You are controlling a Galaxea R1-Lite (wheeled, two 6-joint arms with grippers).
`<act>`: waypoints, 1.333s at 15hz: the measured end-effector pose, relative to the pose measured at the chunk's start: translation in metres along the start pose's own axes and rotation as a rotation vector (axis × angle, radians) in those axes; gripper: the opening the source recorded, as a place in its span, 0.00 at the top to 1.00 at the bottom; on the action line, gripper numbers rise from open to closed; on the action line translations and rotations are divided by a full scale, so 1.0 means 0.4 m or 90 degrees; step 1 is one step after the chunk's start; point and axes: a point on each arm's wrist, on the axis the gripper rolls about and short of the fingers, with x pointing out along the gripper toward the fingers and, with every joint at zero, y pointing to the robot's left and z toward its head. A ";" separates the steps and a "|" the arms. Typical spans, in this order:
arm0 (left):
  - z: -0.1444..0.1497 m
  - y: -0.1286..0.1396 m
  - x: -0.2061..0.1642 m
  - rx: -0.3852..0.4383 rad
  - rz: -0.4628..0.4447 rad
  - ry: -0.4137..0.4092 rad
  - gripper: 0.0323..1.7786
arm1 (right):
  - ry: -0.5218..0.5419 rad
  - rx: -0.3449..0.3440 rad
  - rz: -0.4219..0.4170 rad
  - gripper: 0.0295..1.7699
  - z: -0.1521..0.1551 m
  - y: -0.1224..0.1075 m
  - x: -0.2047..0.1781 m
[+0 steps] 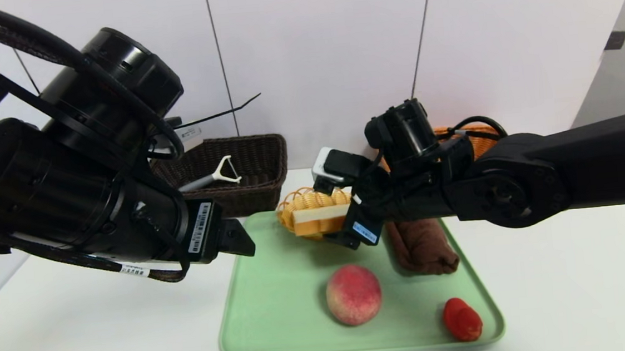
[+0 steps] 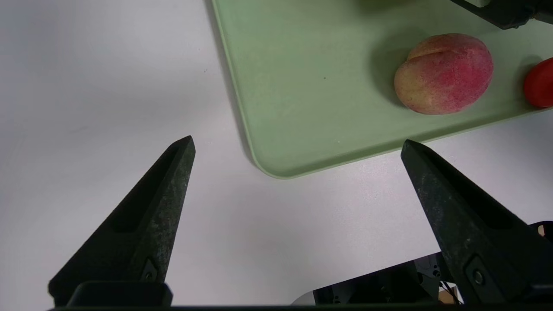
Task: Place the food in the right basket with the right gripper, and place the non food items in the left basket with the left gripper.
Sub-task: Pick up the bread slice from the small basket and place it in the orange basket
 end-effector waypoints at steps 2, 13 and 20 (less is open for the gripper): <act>-0.001 0.001 0.001 -0.001 0.001 0.001 0.05 | 0.004 0.001 -0.007 0.03 -0.001 -0.001 0.008; -0.004 0.001 0.004 -0.001 0.003 0.004 0.05 | 0.011 0.002 -0.008 0.13 -0.002 -0.003 0.030; -0.004 0.002 0.004 -0.001 0.003 0.004 0.05 | 0.010 0.001 -0.008 0.79 0.000 -0.002 0.030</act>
